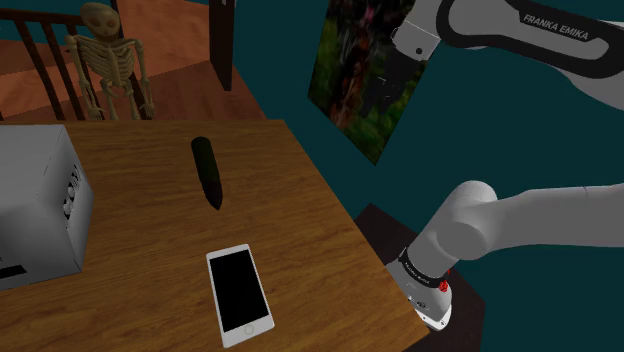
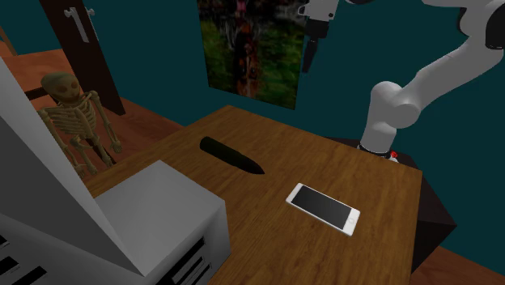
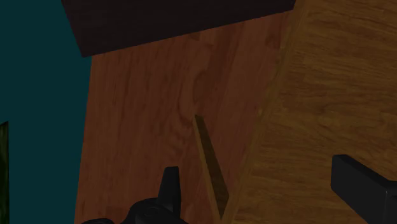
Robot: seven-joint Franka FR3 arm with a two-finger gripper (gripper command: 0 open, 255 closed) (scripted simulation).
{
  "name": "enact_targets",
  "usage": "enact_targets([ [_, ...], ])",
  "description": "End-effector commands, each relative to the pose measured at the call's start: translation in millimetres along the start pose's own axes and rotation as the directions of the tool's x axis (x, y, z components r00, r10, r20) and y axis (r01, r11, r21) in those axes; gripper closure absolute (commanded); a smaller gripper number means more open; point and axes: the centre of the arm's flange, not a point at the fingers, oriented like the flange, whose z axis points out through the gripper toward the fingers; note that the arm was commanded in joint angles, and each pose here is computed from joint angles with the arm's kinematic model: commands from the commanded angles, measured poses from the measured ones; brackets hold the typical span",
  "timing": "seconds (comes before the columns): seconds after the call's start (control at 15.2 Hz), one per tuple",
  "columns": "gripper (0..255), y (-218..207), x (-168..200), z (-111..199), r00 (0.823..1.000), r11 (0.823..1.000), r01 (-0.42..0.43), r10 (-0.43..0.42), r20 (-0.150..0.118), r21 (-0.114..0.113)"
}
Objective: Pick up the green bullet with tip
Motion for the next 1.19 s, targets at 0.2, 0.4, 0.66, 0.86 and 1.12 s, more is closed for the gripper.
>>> enact_targets([
  [0.2, 0, -37.4, 7.5, 13.7, 1.000, 1.000, -0.025, 0.025, 0.003, -0.006],
  [0.4, 0, -74.5, 15.9, 27.7, 0.999, 0.999, -0.049, 0.049, 0.007, -0.012],
  [0.66, 0, -123.6, 28.4, 46.8, 0.997, 0.996, -0.082, 0.082, 0.011, -0.021],
  [0.86, 0, -160.0, 38.8, 61.4, 0.994, 0.994, -0.107, 0.107, 0.014, -0.027],
  [1.12, 0, -207.9, 54.0, 81.2, 0.990, 0.990, -0.139, 0.140, 0.017, -0.035],
])
